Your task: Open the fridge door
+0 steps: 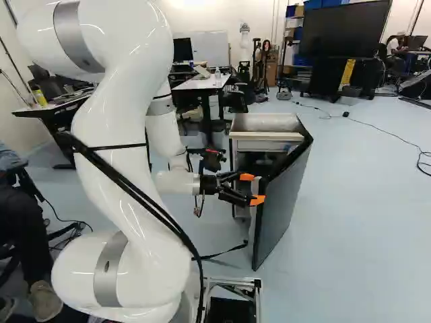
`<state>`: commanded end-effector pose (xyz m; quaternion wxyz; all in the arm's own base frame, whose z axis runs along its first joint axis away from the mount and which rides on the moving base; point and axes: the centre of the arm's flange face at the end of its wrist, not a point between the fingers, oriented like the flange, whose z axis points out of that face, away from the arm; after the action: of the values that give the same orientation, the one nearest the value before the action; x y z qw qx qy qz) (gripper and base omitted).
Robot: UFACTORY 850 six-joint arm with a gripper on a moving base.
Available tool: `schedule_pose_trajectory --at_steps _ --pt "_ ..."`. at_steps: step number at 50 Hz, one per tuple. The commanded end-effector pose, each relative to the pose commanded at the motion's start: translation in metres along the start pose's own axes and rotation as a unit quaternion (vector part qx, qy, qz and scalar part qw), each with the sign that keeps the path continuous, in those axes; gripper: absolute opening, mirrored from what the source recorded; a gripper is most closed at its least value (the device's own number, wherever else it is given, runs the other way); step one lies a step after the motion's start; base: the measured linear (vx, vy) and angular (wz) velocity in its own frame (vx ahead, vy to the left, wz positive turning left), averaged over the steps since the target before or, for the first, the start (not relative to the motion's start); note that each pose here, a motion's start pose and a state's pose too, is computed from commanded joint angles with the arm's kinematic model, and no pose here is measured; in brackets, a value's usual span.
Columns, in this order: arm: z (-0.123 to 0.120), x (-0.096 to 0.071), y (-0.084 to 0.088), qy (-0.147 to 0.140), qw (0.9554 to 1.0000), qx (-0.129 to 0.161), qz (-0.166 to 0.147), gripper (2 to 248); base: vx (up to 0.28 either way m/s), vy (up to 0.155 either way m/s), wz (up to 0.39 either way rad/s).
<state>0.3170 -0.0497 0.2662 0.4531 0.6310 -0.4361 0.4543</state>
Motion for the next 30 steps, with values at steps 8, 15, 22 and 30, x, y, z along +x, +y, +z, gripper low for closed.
schedule_pose_trajectory --at_steps 8,15,22,30 --pt "0.0 0.001 0.0011 0.006 1.0 -0.006 0.001 247 0.0 0.0 0.0" --pt "0.0001 0.0013 0.0008 0.006 1.0 -0.007 0.001 247 0.0 0.0 0.0" --pt "0.0005 0.002 -0.0024 0.007 0.9999 -0.007 0.004 247 0.0 0.0 0.0" --pt "0.0019 0.0033 -0.0081 0.007 0.9999 -0.008 0.008 247 0.0 0.0 0.0"
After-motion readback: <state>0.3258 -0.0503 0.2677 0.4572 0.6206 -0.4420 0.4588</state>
